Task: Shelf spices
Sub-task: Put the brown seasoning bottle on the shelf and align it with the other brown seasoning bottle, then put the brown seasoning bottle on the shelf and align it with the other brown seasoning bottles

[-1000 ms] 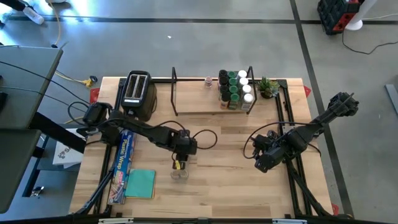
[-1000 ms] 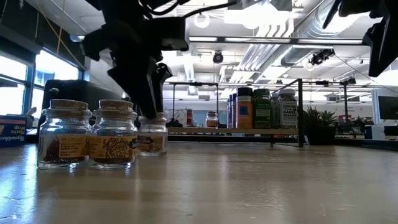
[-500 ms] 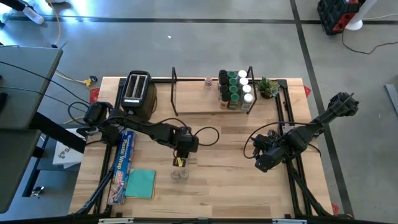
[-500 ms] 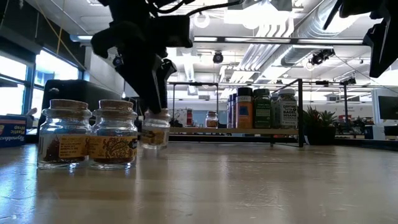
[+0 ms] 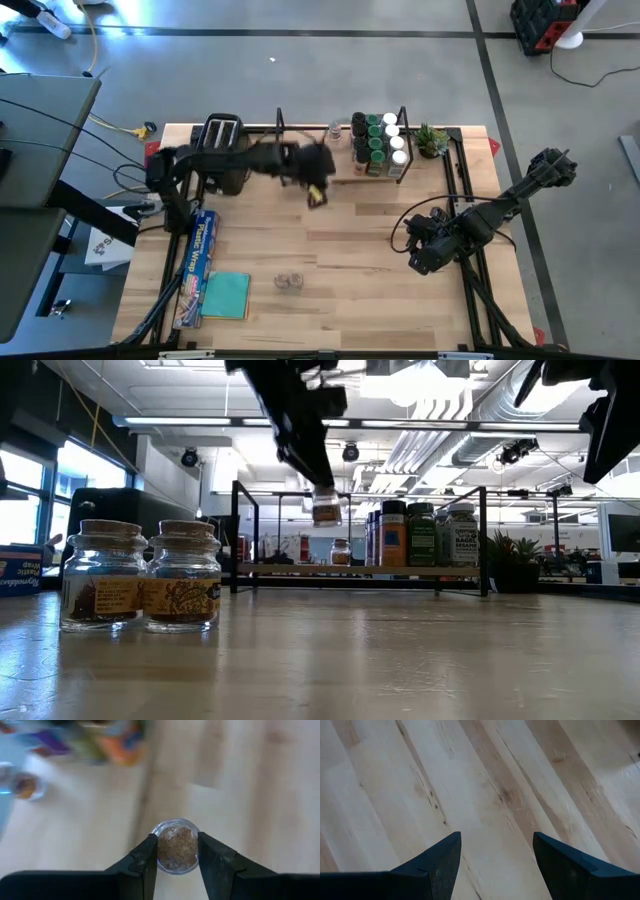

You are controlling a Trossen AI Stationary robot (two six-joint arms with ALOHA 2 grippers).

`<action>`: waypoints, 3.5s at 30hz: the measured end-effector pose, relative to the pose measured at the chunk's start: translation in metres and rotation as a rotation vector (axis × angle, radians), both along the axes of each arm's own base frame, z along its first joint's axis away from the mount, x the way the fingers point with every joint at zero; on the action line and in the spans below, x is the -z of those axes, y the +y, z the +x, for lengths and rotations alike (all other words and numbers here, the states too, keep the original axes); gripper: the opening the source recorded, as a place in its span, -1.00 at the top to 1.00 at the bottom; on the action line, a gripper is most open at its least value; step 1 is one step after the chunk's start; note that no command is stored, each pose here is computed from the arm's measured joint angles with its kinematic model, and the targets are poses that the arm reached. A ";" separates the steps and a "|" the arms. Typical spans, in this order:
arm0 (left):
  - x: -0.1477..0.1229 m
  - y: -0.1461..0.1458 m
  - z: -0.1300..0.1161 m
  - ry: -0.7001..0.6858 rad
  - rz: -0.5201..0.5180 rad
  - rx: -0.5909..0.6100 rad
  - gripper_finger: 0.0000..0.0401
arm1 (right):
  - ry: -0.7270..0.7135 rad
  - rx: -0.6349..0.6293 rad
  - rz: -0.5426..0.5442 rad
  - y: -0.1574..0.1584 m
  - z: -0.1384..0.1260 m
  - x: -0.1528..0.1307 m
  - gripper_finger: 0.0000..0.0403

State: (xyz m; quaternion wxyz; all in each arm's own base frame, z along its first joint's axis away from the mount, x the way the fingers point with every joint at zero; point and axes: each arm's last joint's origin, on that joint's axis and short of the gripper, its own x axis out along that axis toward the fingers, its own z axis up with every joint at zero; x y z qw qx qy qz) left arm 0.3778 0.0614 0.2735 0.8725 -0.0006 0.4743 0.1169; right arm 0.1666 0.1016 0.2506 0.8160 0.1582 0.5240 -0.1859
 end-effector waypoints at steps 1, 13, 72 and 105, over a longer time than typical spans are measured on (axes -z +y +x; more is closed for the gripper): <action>0.002 0.013 0.001 -0.010 0.000 -0.024 0.44 | -0.001 0.001 0.001 0.000 0.000 0.000 -0.19; 0.030 0.093 0.015 -0.018 0.009 -0.162 0.44 | -0.010 0.056 0.027 0.000 0.000 0.000 -0.19; 0.067 0.135 0.032 0.013 0.059 -0.022 1.00 | -0.007 0.118 0.071 0.001 0.000 0.000 -0.19; -0.090 0.008 -0.046 -0.120 0.019 0.092 1.00 | -0.094 0.157 -0.034 -0.003 0.002 -0.001 -0.19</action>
